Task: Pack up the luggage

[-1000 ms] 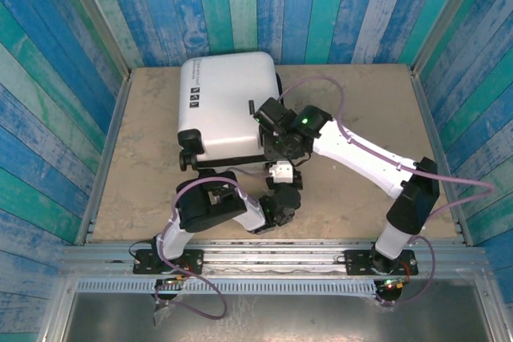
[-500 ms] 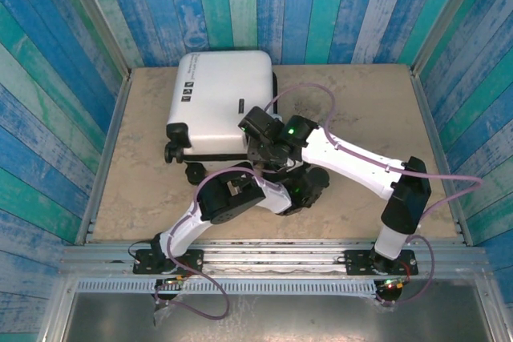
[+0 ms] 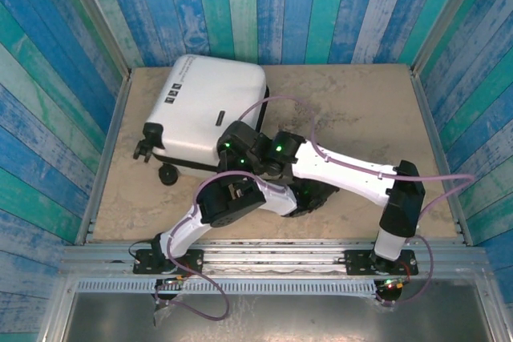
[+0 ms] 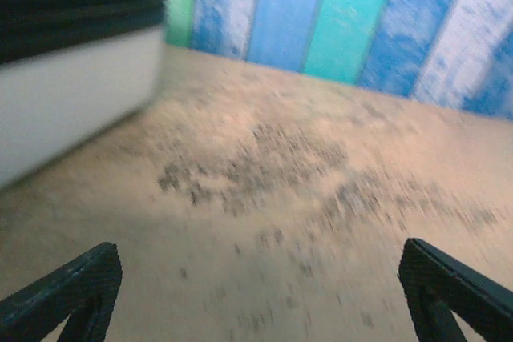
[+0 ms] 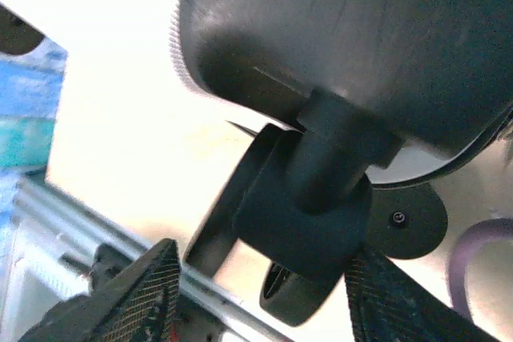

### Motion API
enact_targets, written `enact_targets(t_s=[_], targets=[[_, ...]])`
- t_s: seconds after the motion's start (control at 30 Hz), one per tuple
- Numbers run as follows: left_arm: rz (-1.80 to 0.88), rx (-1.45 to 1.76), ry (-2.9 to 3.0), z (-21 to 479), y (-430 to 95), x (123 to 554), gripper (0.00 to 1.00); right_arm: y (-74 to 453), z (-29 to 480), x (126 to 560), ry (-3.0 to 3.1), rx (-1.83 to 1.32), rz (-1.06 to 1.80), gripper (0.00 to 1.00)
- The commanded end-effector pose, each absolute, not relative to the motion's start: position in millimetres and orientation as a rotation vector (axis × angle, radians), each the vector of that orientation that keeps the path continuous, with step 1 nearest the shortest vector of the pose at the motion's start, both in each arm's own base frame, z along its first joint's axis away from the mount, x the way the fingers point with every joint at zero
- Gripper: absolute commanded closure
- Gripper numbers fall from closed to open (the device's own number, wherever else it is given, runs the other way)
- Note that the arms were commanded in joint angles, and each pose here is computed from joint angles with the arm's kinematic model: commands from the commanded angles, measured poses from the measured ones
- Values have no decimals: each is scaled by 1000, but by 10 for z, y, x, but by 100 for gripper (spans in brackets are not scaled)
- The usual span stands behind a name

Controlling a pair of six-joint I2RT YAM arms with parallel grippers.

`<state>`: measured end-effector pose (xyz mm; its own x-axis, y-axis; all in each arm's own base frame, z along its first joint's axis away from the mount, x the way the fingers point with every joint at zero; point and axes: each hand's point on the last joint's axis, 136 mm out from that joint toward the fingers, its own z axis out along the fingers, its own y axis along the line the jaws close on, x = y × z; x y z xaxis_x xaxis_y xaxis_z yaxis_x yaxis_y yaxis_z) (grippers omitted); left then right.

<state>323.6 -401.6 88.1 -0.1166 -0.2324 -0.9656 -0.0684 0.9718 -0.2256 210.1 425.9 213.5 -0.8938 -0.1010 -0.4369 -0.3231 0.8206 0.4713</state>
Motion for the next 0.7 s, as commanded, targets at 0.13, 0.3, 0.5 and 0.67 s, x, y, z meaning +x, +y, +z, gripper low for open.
enact_targets(t_s=[0.13, 0.3, 0.5, 0.67], targets=[[-370, 51, 1827, 1329, -4216, 2921, 7, 3735, 3034, 2227, 2305, -483, 811, 26], [-551, 386, 1800, 1700, -4541, 2470, 7, 3031, 3232, 2400, 2253, -408, 733, 23], [-459, 724, 1751, 2535, -4638, 1935, 7, 1926, 3405, 2599, 2139, -281, 587, 22], [-325, 688, 1828, 3152, -3958, 1854, 7, 1119, 3545, 2698, 2012, -227, 360, 18]])
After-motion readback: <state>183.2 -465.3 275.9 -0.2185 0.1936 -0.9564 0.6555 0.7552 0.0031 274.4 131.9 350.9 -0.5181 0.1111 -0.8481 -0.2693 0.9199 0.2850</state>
